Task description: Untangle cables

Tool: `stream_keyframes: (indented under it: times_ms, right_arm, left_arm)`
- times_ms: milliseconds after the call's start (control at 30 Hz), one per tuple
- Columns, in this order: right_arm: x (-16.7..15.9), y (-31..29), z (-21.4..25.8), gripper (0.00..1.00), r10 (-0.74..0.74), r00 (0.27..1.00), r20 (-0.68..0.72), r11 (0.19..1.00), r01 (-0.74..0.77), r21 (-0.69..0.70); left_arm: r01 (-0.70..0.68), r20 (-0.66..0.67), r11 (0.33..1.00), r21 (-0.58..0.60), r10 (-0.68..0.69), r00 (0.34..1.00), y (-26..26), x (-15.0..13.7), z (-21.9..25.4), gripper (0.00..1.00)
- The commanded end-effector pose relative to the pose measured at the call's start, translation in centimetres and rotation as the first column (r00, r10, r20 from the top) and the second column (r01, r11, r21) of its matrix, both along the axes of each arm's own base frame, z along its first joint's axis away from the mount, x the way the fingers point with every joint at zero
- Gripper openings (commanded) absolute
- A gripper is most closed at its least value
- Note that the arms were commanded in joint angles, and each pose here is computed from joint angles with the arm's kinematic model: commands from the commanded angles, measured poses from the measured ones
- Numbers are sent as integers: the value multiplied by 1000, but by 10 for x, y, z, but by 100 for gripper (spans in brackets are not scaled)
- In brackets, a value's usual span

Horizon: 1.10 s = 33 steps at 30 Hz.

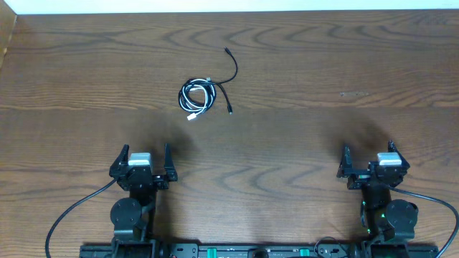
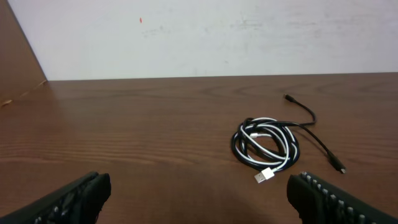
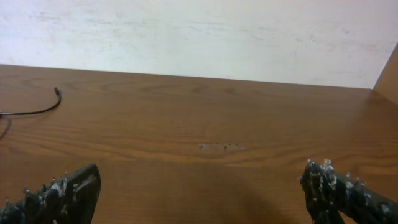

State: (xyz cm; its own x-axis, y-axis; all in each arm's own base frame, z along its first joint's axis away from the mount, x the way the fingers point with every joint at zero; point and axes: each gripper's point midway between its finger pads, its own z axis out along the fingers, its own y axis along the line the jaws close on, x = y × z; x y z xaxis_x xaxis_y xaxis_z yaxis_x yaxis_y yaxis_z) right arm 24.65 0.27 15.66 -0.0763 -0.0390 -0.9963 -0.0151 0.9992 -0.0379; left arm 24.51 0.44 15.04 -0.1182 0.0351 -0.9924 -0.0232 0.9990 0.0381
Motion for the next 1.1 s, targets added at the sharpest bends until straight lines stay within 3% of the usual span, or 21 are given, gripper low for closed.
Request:
stream_keyframes:
  times_ms: [0,833,1067]
  right_arm:
    - [0,0,-1,99,-3,1000,-4,1000,3,-12]
    - [0,0,-1,99,-3,1000,-4,1000,3,-12]
    - [0,0,-1,99,-3,1000,-4,1000,3,-12]
  left_arm:
    - [-16,-57,1000,-5,16,998,2,-1,-18,96]
    - [-17,-63,1000,-10,16,998,2,-1,-19,96]
    - [-21,-120,1000,-23,18,993,2,-1,-23,96]
